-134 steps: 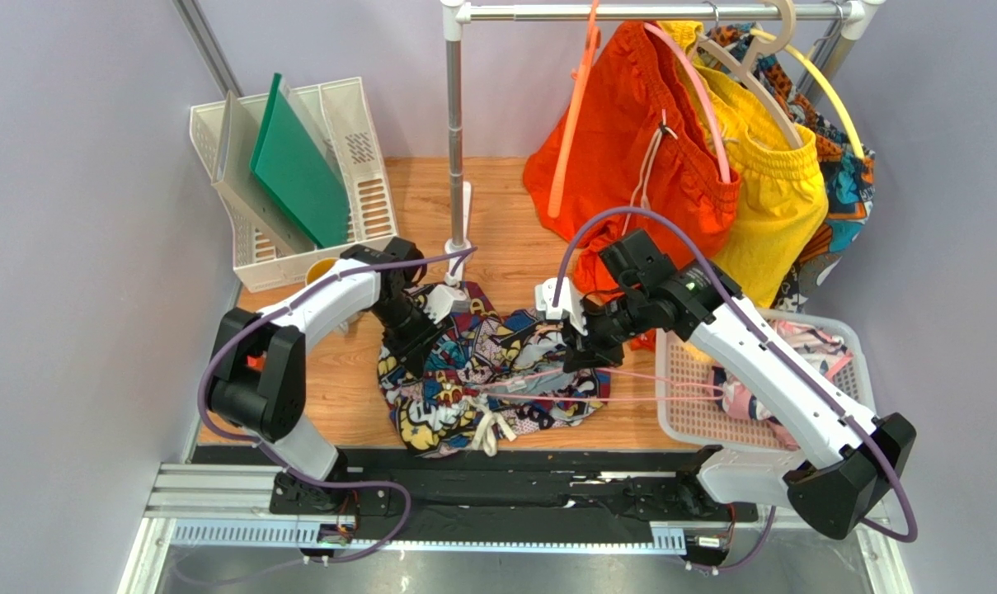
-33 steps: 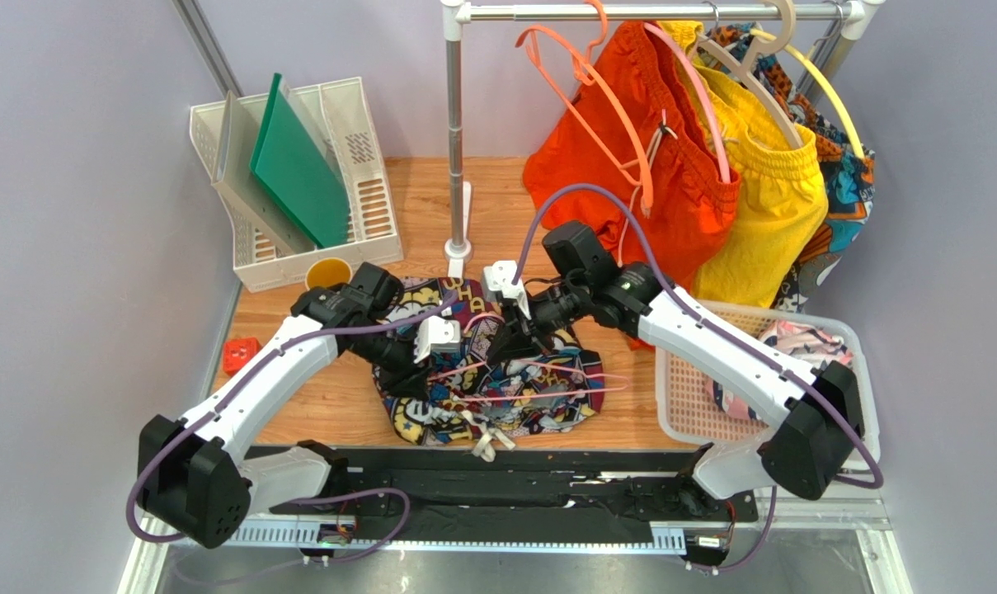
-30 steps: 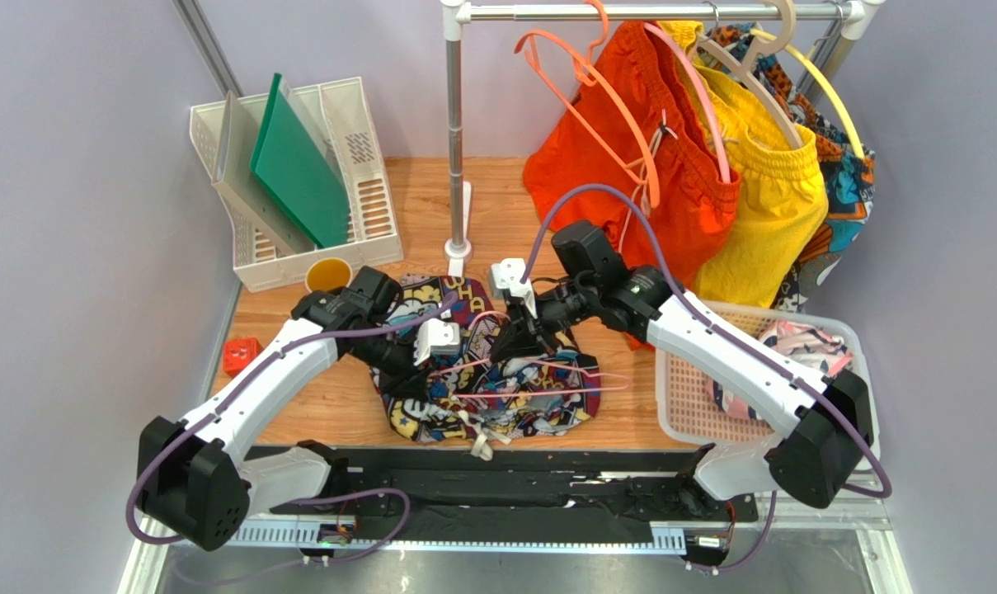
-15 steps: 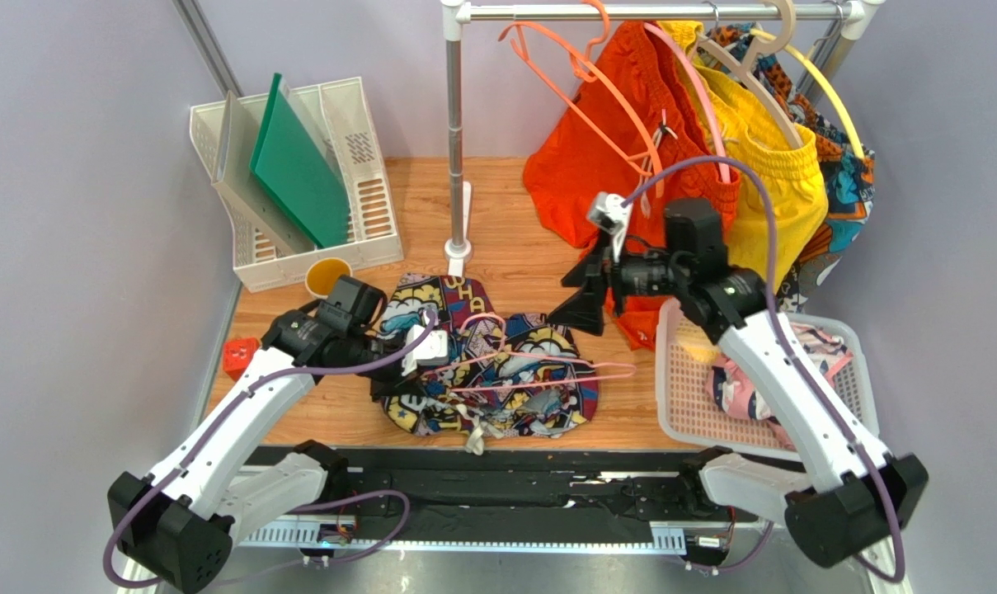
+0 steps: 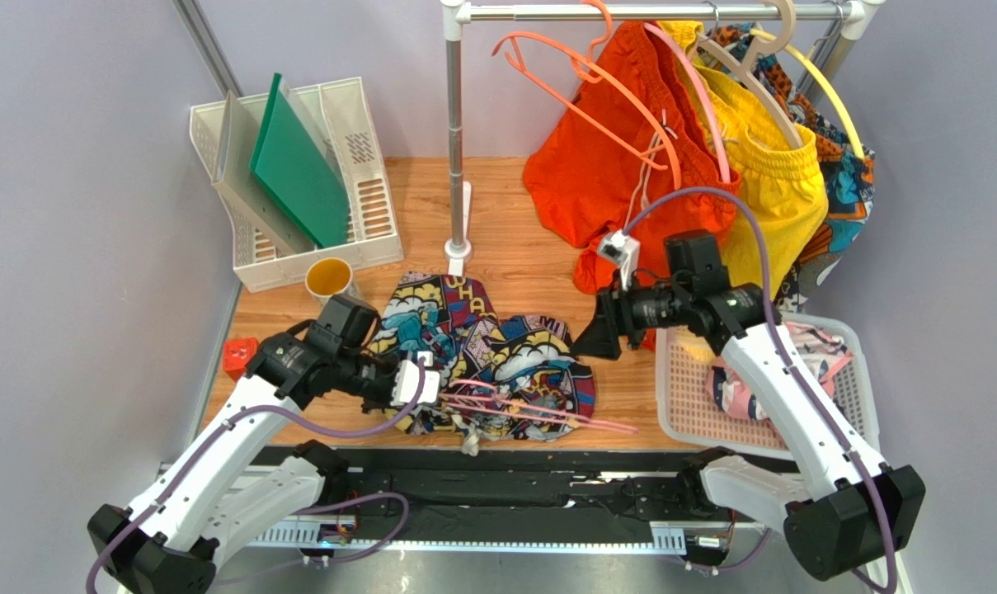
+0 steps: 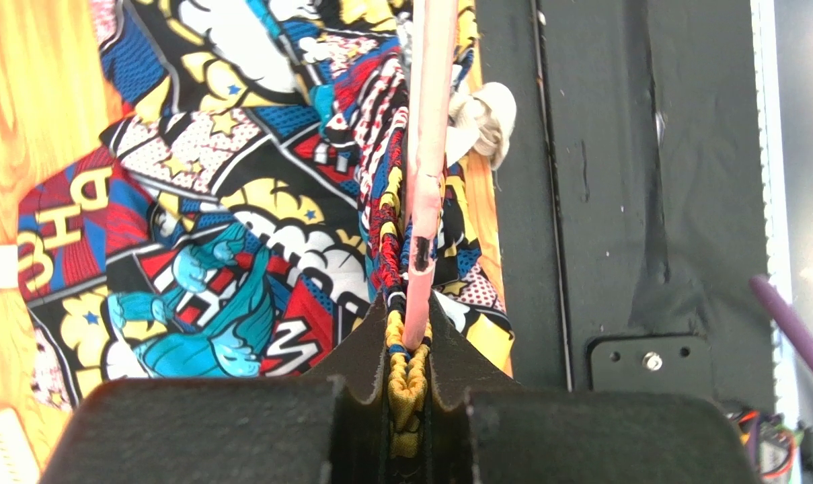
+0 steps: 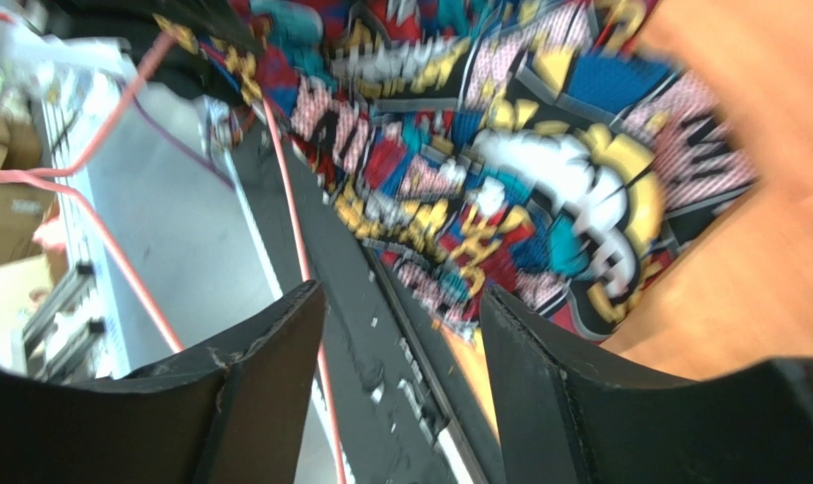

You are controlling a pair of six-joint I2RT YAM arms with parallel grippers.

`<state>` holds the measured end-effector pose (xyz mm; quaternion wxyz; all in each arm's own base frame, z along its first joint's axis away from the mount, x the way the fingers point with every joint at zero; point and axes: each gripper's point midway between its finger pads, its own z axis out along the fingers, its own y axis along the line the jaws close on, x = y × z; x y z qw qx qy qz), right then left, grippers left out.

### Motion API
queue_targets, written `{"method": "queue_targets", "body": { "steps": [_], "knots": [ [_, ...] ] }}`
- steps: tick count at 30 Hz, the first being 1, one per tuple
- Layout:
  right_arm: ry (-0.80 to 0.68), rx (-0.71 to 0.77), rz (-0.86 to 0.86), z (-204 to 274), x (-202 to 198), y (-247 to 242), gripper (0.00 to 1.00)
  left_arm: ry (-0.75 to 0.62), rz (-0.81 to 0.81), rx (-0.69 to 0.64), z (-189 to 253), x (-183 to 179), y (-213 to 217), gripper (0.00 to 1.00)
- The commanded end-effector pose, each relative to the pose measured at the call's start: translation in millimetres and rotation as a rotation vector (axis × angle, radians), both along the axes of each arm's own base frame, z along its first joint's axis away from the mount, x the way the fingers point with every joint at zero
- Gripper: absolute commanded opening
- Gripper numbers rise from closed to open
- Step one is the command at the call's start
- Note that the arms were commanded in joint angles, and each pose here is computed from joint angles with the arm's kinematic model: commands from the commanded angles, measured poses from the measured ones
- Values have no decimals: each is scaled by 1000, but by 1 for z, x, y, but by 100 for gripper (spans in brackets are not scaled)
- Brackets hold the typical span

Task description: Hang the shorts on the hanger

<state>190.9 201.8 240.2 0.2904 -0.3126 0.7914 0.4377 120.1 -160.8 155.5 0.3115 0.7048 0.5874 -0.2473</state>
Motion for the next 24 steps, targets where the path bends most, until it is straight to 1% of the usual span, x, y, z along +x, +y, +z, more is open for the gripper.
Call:
{"method": "queue_targets", "body": {
  "steps": [1,5,6,8,9,12,13,14,16,18,20,23,24],
  "knots": [
    [49,-101,46,-33,-14,8,62,-89,-117,-8,-1,-6,-5,0],
    [123,-187,69,-68,-11,13,61,-111,-138,-3,-1,-7,-6,0],
    [134,-245,88,-85,-11,14,61,-113,-137,-5,0,-7,-7,0],
    [145,-314,105,-102,-15,15,60,-114,-131,-7,1,-6,-7,0],
    [130,-377,134,-115,-19,18,60,-110,-128,-8,1,-6,-7,0],
    [100,-435,170,-129,-26,27,60,-83,-113,2,0,-5,-7,0],
    [73,-434,170,-131,-24,31,60,-73,-109,1,0,-6,-8,0],
    [41,-463,167,-136,-23,32,60,-75,-108,2,0,-5,-8,0],
    [8,-483,170,-141,-19,37,59,-75,-106,3,0,-5,-8,0],
    [-15,-537,161,-151,-16,38,58,-78,-104,6,0,-5,-7,0],
    [-41,-573,105,-160,-5,37,56,-75,-101,7,0,-5,-7,0],
    [-75,-591,71,-167,2,41,51,-65,-97,7,-2,-6,-7,0],
    [-76,-596,71,-170,4,42,48,-67,-94,7,-2,-5,-7,0]
  ]
}}
